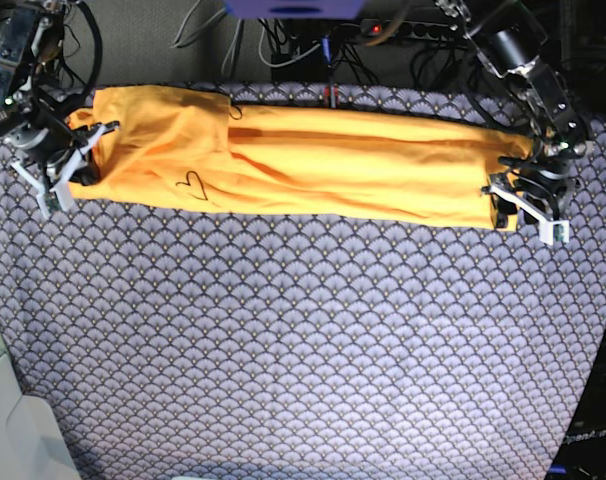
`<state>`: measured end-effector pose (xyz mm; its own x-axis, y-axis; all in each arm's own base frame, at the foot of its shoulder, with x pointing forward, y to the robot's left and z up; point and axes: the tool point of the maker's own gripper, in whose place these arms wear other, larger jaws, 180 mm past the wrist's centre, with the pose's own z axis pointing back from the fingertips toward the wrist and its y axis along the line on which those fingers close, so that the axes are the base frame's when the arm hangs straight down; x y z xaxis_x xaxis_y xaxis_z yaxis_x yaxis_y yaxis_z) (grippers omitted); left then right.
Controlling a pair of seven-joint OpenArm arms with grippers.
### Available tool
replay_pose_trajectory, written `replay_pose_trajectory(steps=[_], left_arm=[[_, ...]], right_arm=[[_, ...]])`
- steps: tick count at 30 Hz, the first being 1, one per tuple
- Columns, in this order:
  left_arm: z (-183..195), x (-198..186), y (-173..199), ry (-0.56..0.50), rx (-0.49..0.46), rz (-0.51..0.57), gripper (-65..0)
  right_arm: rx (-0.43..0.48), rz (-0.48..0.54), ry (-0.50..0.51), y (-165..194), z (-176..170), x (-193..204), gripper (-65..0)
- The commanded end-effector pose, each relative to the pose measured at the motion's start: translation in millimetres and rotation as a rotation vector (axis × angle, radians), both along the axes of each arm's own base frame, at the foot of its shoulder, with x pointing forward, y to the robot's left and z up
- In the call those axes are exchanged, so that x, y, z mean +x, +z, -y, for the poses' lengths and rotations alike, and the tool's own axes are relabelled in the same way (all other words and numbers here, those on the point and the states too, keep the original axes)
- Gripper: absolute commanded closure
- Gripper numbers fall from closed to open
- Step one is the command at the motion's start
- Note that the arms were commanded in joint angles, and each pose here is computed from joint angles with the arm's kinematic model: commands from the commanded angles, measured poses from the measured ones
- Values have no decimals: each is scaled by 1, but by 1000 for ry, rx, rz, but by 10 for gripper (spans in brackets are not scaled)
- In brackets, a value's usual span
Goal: Fold the T-shirt properly
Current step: 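Stretch the strip between both grippers to flatten it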
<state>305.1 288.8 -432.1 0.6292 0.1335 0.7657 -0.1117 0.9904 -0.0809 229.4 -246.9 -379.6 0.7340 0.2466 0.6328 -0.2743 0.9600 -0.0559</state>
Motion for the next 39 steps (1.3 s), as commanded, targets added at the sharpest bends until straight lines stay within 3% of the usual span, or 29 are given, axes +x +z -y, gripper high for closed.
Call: replay_pose_trajectory(steps=[1, 9, 12, 18, 22, 27, 34, 36, 39], left_arm=[[-4, -11, -11, -3, 23, -82, -359], [-4, -10, -9, -2, 24, -76, -359], [-3, -7, -4, -4, 32, -61, -359], [-3, -7, -3, -6, 35, -62, -359], [-6, -10, -3, -2, 39, -66, -359], [-6, -10, -3, -5, 42, -66, -359], [-8, -12, -1, -3, 49, -65, -359], [-9, -14, 1, -4, 58, -62, -359], [-9, -12, 5, -4, 65, -53, -359]], right_arm=[[-14, 6, 0, 5, 4, 1, 0], [-25, -90, -7, -10, 4, -20, -7], [-20, -98, -12, -13, 3, -22, -73], [-16, -102, -14, -14, 2, -24, -268], [-14, -103, -14, -14, 2, -24, -336], [-3, -109, -12, -17, -1, -25, -337], [70, -194, -51, -50, -5, -39, -330], [68, -190, -50, -49, -5, -38, -291], [66, -186, -50, -47, -4, -37, -177]])
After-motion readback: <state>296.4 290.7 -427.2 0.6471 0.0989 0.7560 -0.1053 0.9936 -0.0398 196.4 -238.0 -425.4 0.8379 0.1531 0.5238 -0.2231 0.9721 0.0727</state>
